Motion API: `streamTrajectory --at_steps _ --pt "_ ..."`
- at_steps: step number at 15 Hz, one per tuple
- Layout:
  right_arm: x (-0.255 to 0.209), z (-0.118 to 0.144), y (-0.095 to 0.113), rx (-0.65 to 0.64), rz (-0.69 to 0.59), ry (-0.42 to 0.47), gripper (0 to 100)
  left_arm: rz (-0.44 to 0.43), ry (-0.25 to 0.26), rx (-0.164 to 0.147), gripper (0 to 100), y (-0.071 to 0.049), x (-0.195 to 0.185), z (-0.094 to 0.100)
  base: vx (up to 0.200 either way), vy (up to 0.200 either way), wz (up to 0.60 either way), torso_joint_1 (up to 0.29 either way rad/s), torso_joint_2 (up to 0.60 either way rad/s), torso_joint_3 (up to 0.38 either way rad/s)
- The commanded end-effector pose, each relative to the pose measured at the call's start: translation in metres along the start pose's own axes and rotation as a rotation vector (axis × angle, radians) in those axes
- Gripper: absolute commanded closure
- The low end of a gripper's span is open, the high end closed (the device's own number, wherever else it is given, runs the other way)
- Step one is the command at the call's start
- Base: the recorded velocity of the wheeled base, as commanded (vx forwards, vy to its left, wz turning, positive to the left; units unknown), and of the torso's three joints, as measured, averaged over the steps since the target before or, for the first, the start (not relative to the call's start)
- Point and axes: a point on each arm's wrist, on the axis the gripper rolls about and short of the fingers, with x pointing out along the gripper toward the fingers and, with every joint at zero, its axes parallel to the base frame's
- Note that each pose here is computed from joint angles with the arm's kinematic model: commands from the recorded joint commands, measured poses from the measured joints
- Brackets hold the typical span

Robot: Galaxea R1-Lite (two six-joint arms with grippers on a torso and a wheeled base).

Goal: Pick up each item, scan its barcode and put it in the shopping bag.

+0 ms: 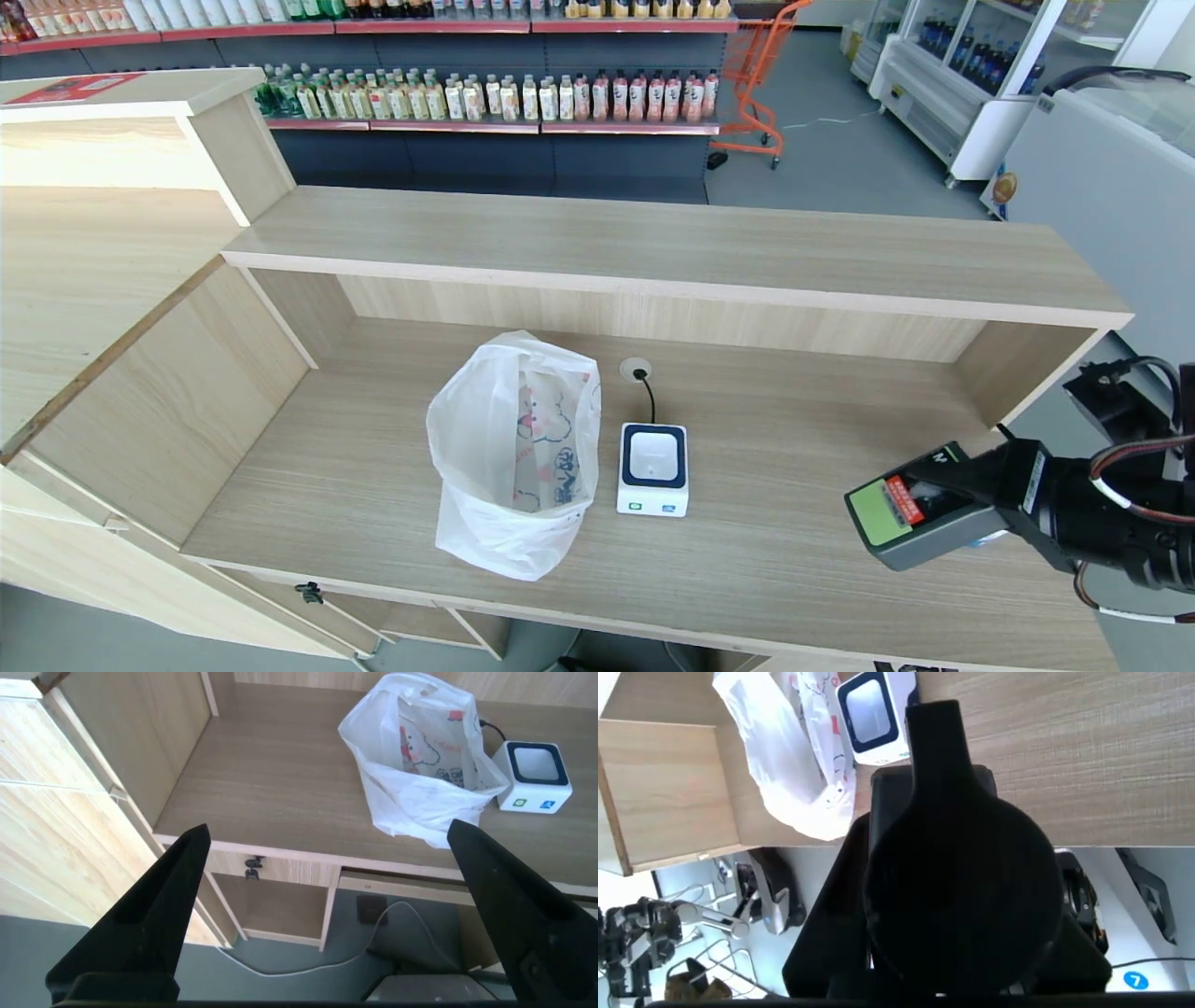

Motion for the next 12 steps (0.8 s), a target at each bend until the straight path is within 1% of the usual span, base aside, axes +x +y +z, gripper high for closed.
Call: streamTrajectory --at_steps 1,5,8,9,10,11,12 --pt "-0.002 -0.001 -0.001 0.002 0.000 -0.002 100 -0.001 0.000 0.003 0 0.000 0.000 0.000 0.200 0.200 0.00 0.007 0.00 0.002" --pt "0.000 -0.001 -0.001 -0.003 -0.003 0.000 100 -0.001 0.000 0.001 0 0.000 0.000 0.000 0.200 0.200 0.00 0.000 0.00 0.004" --pt "0.003 -0.002 -0.005 0.001 -0.045 -0.006 100 0.001 0.000 0.000 0 0.000 0.000 0.000 0.200 0.200 0.00 0.014 0.01 -0.001" --pt "0.005 -0.003 -0.006 -0.012 -0.051 0.004 100 0.001 0.000 0.001 0 0.000 0.000 0.000 0.200 0.200 0.00 0.002 0.01 -0.002" --pt "0.007 -0.005 -0.007 -0.030 -0.054 0.014 100 -0.001 0.000 0.001 0 0.000 0.000 0.000 0.200 0.200 0.00 0.007 0.00 0.007" --pt "0.013 -0.013 -0.015 -0.128 -0.088 0.062 100 0.001 0.000 -0.002 0 0.000 0.000 0.000 0.000 0.000 0.00 0.000 0.00 0.000" --pt "0.016 -0.020 -0.022 -0.197 -0.127 0.093 100 -0.001 0.000 -0.002 0 0.000 0.000 0.000 0.000 0.000 0.00 0.000 0.00 0.000"
